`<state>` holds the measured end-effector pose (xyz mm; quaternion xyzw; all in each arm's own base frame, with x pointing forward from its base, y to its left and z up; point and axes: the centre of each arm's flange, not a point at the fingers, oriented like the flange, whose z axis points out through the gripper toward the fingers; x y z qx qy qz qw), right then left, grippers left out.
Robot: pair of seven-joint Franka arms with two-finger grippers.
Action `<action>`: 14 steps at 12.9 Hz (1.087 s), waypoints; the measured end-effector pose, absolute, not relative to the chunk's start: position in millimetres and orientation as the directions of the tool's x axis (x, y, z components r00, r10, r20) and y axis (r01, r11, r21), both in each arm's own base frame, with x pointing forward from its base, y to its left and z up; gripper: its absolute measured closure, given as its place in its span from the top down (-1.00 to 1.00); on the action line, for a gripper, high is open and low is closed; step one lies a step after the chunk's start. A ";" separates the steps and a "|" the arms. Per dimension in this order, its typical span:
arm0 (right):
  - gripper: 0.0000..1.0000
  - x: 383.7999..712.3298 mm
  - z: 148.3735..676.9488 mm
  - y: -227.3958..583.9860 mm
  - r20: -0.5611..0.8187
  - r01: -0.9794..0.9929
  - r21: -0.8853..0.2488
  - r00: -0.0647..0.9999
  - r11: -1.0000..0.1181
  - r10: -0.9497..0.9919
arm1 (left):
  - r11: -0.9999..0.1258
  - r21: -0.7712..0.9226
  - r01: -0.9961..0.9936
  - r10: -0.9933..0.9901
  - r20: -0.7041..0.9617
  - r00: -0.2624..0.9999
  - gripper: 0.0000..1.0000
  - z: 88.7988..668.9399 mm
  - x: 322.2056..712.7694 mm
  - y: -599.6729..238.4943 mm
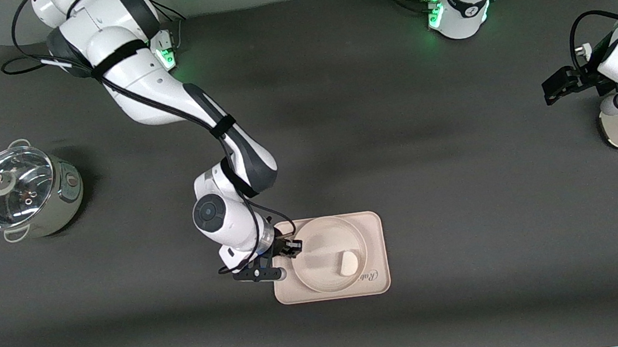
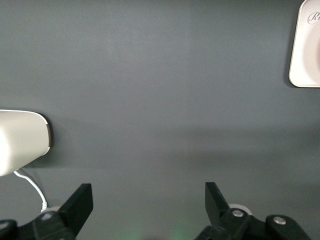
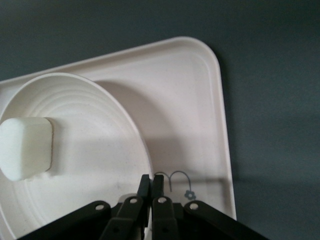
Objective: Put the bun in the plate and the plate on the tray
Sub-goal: 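Lift the plate with the right gripper and lower it onto the tray, then open the right gripper to release the plate rim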
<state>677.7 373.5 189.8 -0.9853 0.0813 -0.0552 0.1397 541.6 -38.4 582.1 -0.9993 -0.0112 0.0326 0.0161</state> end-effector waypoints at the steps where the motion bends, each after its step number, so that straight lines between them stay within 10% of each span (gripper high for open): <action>1: -0.93 677.1 181.5 374.0 0.085 -0.146 -0.284 0.981 -0.948 -0.177 | -0.999 -0.033 0.021 0.023 -0.065 0.998 1.00 582.1 541.6 -38.4; 4: -0.80 678.4 184.7 377.0 0.090 -0.146 -0.296 0.980 -0.944 -0.179 | -0.999 -0.033 0.021 0.023 -0.065 0.998 1.00 582.0 541.6 -38.4; 12: 0.97 686.9 267.0 379.1 0.082 -0.129 -0.318 0.983 -0.939 -0.163 | -0.999 -0.033 0.021 0.023 -0.065 0.998 1.00 582.1 541.6 -38.5; 14: 1.00 686.3 332.0 358.8 0.034 -0.134 -0.295 0.988 -0.946 -0.151 | -0.999 -0.033 0.021 0.023 -0.065 0.998 1.00 582.1 541.6 -38.5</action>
